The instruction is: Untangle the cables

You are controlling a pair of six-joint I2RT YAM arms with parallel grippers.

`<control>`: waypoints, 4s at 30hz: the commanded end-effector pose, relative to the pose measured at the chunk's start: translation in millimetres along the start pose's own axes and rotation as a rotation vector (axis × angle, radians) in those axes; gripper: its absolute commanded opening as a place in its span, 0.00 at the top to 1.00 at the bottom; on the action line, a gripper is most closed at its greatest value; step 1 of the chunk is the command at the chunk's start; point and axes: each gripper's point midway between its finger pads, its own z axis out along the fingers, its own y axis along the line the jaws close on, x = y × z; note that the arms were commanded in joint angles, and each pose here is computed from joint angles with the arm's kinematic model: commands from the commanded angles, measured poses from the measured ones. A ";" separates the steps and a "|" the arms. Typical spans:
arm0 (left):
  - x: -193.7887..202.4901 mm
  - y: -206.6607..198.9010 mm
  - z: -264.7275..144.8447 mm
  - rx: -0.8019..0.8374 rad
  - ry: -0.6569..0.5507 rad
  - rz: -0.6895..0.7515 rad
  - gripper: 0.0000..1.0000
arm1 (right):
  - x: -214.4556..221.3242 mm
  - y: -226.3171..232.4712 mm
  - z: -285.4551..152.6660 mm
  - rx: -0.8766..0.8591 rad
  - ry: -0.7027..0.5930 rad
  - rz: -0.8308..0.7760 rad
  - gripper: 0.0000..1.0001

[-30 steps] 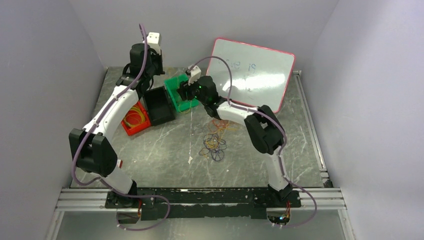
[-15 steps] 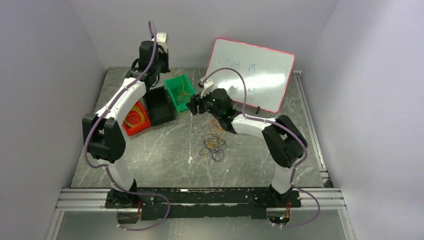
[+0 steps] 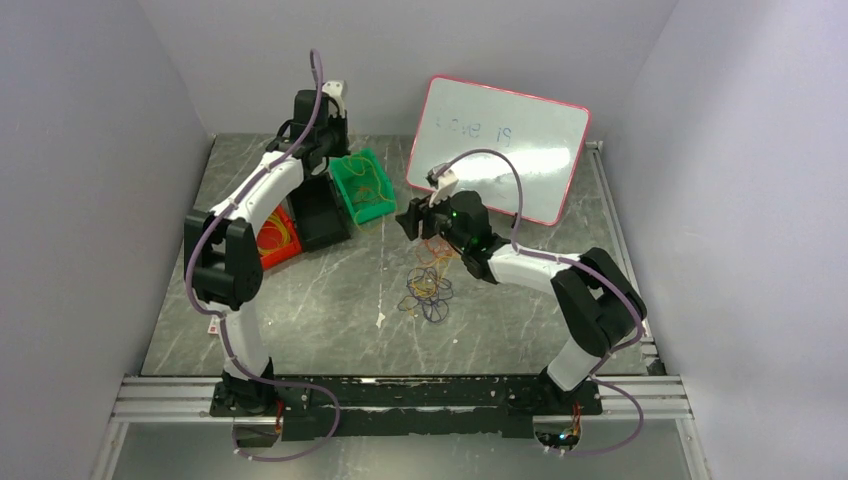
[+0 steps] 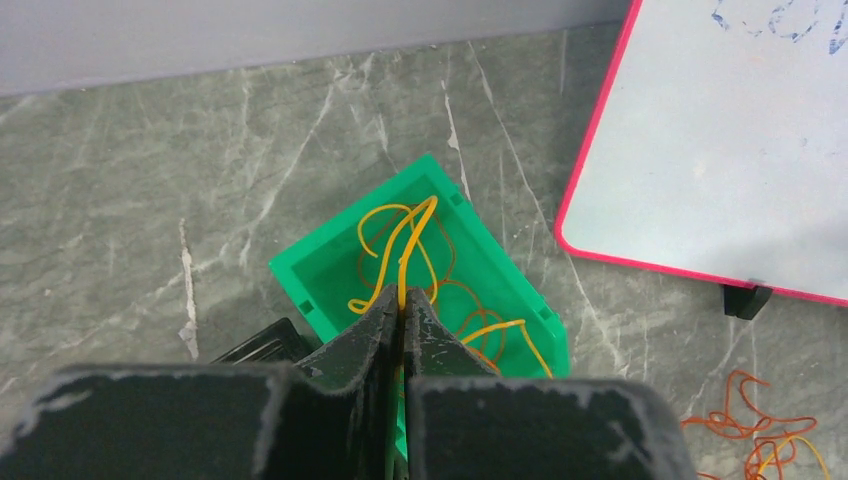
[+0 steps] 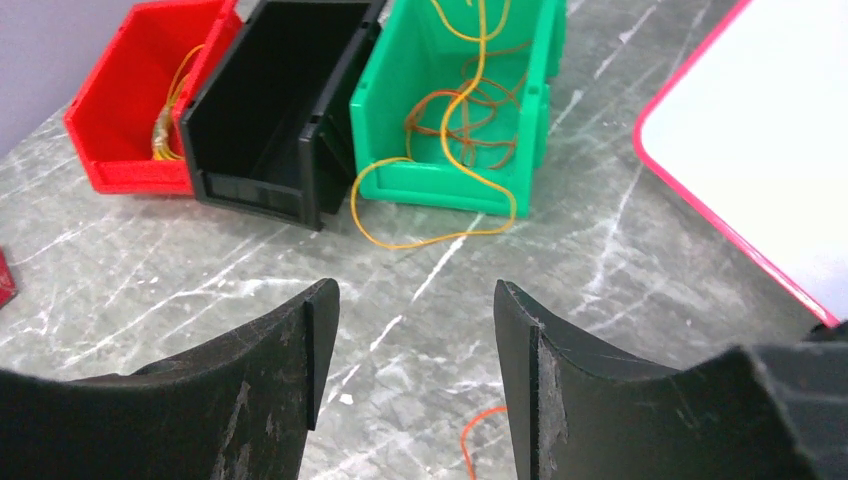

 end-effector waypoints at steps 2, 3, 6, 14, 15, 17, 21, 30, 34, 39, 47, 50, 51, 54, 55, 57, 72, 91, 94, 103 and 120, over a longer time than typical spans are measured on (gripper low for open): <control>17.7 0.0 13.7 0.016 0.070 -0.048 0.93 | -4.5 -12.6 -9.2 0.043 -0.024 0.040 0.38; 20.3 0.8 18.7 0.014 0.079 -0.050 0.93 | -2.5 -13.5 -10.5 0.045 -0.020 0.042 0.38; 28.8 2.2 36.0 0.020 0.112 -0.053 0.91 | 2.7 -14.2 -15.0 0.049 -0.007 0.045 0.37; 38.8 14.4 55.5 -0.012 0.145 -0.067 0.45 | 17.7 -14.7 -29.3 0.057 0.014 0.079 0.35; 37.3 13.4 53.4 -0.001 0.140 -0.072 0.42 | 20.5 -15.3 -30.1 0.059 0.017 0.084 0.35; 31.4 12.0 47.0 0.014 0.125 -0.078 0.39 | 25.1 -16.7 -28.1 0.058 0.028 0.097 0.35; 11.4 -2.8 28.2 0.095 0.076 -0.070 0.30 | 28.0 -21.0 -17.2 0.030 0.039 0.148 0.34; -7.1 -10.3 -22.5 0.137 0.039 -0.034 0.25 | 38.2 -28.0 26.3 -0.007 0.107 0.178 0.32; -5.7 -6.1 -57.4 0.111 0.009 -0.039 0.27 | 48.0 -41.3 47.8 0.048 0.145 0.204 0.34; 7.2 -7.0 -101.4 0.119 -0.035 -0.066 0.30 | 65.1 -54.9 66.8 0.099 0.187 0.205 0.39; 36.0 1.7 -143.5 0.077 -0.034 -0.097 0.31 | 91.6 -65.4 89.8 0.111 0.226 0.215 0.47; 43.6 8.2 -153.5 0.043 -0.030 -0.093 0.31 | 96.8 -67.5 96.5 0.114 0.229 0.228 0.54; 45.8 10.0 -156.2 0.034 -0.028 -0.091 0.31 | 98.3 -68.2 97.7 0.118 0.228 0.232 0.56; 50.2 13.9 -162.0 0.015 -0.024 -0.081 0.31 | 101.6 -69.7 101.1 0.120 0.224 0.243 0.63; 51.2 15.1 -163.1 0.010 -0.024 -0.080 0.31 | 102.9 -69.8 101.8 0.120 0.223 0.244 0.65; 53.9 17.2 -164.3 0.000 -0.020 -0.075 0.31 | 104.4 -72.3 102.0 0.131 0.216 0.242 0.70; 64.1 28.2 -173.8 -0.054 -0.019 -0.062 0.32 | 33.6 -46.6 74.8 0.048 0.062 0.102 1.00; 82.4 30.9 -179.1 -0.064 0.021 -0.061 0.33 | 4.4 -21.0 152.5 -0.025 0.019 -0.098 1.00; 82.8 31.7 -180.1 -0.067 0.022 -0.059 0.34 | 4.0 -21.2 167.8 -0.040 -0.006 -0.127 1.00; 88.9 32.1 -179.0 -0.067 0.034 -0.060 0.35 | -8.3 -25.8 192.8 -0.039 -0.095 -0.208 1.00; 92.6 34.3 -175.9 -0.075 0.049 -0.048 0.36 | 2.5 -36.6 219.4 -0.045 -0.178 -0.476 1.00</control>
